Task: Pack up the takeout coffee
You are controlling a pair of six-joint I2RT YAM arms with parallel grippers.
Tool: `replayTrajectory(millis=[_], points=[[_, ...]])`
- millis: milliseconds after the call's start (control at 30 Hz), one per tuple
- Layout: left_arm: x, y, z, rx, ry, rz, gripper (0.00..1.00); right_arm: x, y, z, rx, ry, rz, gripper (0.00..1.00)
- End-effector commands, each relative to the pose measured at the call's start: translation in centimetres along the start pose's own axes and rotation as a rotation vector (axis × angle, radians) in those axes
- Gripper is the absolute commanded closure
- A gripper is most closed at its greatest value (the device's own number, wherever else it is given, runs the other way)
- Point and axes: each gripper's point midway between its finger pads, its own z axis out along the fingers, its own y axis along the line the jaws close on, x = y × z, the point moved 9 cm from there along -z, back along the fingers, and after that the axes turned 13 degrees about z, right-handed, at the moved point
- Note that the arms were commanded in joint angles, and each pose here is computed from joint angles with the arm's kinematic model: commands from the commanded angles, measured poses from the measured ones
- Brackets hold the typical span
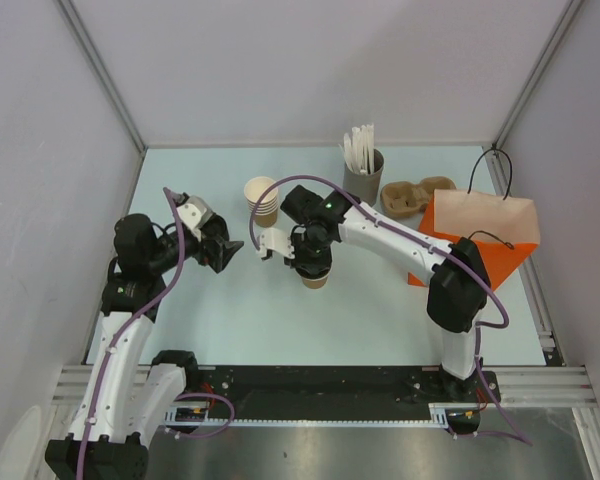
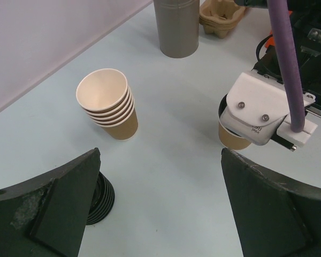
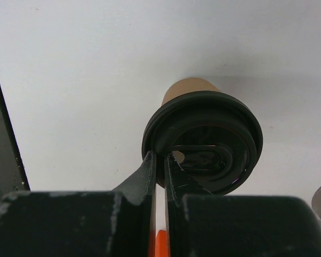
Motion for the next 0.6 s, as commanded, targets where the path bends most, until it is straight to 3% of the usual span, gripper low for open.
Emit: replayTrajectory(millis=[0, 567], points=[[-0.44, 0.26, 0.05, 0.011, -0.037, 0.057, 0.01, 0.42, 0.32, 0.14, -0.016, 0.024, -0.013, 0.98], [-0.34, 0.21, 0.17, 0.023, -0.034, 0.049, 0.01, 0.47, 0.22, 0.88, -0.034, 0.025, -0.010, 1.00]])
